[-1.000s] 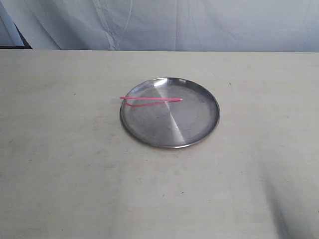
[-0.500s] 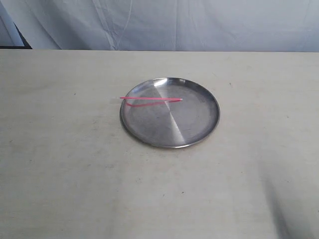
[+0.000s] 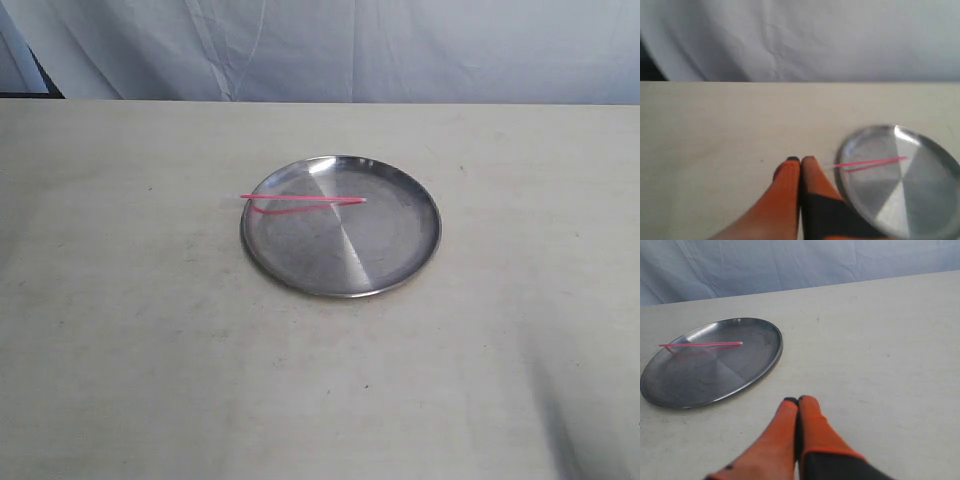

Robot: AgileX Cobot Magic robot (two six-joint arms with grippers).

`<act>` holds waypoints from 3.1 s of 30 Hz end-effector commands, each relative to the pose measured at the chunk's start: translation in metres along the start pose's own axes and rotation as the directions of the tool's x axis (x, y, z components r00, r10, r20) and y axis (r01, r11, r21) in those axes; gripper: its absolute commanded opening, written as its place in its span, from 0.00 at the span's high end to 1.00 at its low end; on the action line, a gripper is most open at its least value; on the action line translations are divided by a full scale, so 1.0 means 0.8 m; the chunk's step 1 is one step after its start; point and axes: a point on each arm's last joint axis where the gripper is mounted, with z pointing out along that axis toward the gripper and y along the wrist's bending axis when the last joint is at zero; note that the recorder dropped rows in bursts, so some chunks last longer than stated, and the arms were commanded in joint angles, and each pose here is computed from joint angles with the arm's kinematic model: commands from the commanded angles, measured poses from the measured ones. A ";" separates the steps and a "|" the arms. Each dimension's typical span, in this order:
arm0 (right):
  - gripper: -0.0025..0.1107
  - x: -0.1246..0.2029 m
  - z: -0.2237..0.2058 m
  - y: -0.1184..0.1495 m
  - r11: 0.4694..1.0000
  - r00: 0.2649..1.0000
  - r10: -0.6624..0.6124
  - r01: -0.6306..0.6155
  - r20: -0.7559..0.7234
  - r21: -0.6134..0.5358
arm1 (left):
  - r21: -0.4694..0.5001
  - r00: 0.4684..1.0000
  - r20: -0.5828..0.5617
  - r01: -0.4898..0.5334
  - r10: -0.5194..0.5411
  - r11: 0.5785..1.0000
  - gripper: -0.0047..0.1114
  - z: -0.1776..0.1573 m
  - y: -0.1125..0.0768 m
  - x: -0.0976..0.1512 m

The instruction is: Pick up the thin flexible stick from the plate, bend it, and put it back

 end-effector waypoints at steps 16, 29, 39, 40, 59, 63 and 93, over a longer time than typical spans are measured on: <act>0.99 0.000 0.000 0.000 1.000 1.000 -0.001 0.001 0.017 0.002 | 0.490 0.612 -0.426 -0.463 0.666 0.739 0.56 0.305 -0.085 0.003; 0.99 0.000 0.000 0.000 1.000 1.000 -0.001 0.001 0.017 0.002 | 0.537 0.430 -0.355 -0.633 0.830 0.558 0.43 0.382 -0.151 0.060; 0.99 0.000 0.000 0.000 1.000 1.000 -0.001 0.001 0.017 0.002 | 0.584 0.380 -0.421 -0.581 0.824 0.567 0.49 0.400 -0.156 0.086; 0.99 0.000 0.000 0.000 1.000 1.000 -0.001 0.001 0.017 0.002 | 0.593 0.360 -0.432 -0.578 0.827 0.561 0.49 0.398 -0.155 0.086; 0.99 0.000 0.000 0.000 1.000 1.000 0.004 -0.004 0.017 0.000 | 0.705 0.027 -0.157 -0.697 0.987 0.131 0.49 0.399 -0.149 0.083; 0.99 0.000 0.000 0.000 1.000 1.000 0.004 -0.004 0.017 0.000 | 0.691 0.018 -0.068 -0.721 0.998 0.060 0.49 0.402 -0.155 0.081; 0.99 0.000 0.000 0.000 1.000 1.000 0.004 -0.004 0.017 -0.002 | 0.645 0.107 -0.244 -0.724 0.964 0.244 0.49 0.438 -0.142 0.118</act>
